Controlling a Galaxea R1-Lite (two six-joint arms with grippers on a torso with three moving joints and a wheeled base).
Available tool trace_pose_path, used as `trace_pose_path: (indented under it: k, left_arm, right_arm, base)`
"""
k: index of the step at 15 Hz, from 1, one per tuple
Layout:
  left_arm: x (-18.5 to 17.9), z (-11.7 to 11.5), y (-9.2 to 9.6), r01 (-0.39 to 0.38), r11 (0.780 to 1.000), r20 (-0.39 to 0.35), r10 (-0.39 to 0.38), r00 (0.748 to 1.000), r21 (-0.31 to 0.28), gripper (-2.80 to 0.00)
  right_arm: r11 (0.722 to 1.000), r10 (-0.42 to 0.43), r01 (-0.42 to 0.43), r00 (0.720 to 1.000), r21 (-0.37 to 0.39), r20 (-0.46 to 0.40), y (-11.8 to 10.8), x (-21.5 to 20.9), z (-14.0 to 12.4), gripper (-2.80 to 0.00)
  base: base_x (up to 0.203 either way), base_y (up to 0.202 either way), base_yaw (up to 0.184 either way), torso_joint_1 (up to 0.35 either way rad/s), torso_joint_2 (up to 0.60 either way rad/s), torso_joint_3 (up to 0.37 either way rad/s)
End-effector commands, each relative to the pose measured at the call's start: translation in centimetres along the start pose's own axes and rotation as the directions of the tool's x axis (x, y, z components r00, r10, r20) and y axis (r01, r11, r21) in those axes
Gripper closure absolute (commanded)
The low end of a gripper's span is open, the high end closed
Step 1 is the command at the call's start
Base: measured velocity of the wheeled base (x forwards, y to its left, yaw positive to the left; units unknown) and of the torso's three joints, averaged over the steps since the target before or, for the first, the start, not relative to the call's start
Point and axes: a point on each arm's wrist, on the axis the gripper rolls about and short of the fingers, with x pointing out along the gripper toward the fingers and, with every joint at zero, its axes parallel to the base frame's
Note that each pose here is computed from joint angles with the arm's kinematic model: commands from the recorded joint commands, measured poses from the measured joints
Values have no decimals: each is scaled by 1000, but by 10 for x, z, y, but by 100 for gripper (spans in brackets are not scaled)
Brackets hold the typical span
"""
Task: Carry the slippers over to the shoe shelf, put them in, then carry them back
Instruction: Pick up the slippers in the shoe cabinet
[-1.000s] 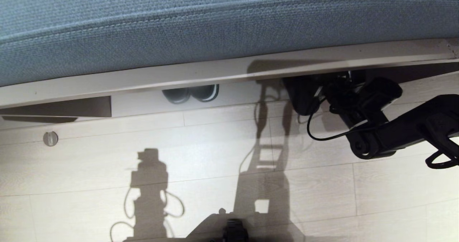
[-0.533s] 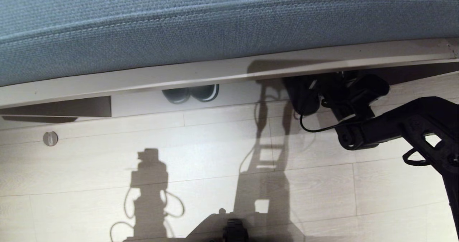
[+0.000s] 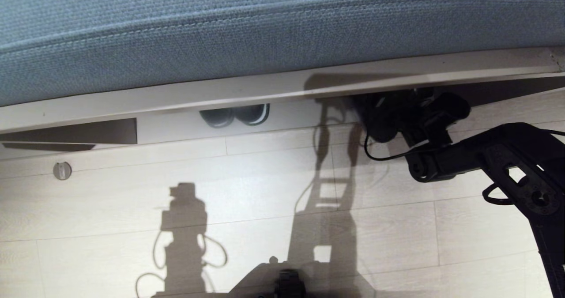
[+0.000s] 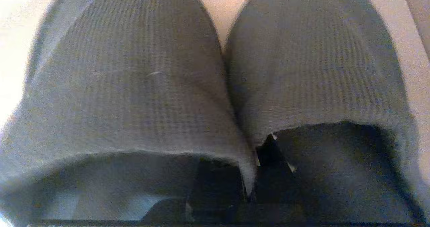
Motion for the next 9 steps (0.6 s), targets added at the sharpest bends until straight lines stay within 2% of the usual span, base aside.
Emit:
trace_pose_path:
  k: [1, 5, 9]
  left_arm:
    - [0, 0, 0, -1, 1000, 1, 1, 1000, -3, 0]
    - [0, 0, 0, -1, 1000, 1, 1, 1000, -3, 0]
    - [0, 0, 0, -1, 1000, 1, 1, 1000, -3, 0]
  right_arm:
    - [1000, 1, -1, 1000, -2, 7, 0, -1, 5, 0]
    - [1000, 15, -14, 997, 11, -81, -1, -22, 27, 0]
    - [999, 46, -39, 977, 37, -208, 3, -70, 60, 0]
  base:
    - [0, 0, 0, 0, 0, 0]
    - [0, 0, 0, 0, 0, 0]
    - [0, 0, 0, 0, 0, 0]
